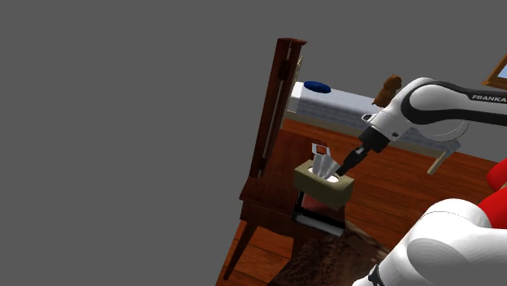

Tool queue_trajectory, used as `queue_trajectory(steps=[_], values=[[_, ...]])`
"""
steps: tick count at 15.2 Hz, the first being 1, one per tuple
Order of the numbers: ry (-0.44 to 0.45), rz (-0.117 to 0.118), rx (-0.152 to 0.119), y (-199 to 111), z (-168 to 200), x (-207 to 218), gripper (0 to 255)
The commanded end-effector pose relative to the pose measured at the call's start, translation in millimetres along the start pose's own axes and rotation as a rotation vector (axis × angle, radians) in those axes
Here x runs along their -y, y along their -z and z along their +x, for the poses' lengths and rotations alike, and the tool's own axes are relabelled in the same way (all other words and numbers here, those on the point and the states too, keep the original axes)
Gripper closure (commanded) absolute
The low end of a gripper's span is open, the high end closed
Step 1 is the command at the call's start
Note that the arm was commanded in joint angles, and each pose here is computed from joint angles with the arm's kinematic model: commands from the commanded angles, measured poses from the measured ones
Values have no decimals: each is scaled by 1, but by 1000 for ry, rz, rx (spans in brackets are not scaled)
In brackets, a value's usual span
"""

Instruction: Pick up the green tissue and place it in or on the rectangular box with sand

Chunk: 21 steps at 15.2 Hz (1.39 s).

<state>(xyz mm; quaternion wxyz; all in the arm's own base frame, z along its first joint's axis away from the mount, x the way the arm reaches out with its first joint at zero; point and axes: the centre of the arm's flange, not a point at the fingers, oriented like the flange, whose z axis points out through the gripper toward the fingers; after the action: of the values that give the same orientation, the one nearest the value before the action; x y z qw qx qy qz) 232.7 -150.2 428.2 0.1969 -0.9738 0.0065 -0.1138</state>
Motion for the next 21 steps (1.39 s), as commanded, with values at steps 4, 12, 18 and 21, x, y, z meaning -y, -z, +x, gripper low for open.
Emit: queue_trajectory(steps=[4, 12, 18, 21], values=[[0, 1, 5, -20, -5, -8, 255], [0, 1, 5, -20, -5, -8, 0], [0, 1, 5, -7, -5, -8, 0], [0, 1, 5, 30, -5, -8, 0]])
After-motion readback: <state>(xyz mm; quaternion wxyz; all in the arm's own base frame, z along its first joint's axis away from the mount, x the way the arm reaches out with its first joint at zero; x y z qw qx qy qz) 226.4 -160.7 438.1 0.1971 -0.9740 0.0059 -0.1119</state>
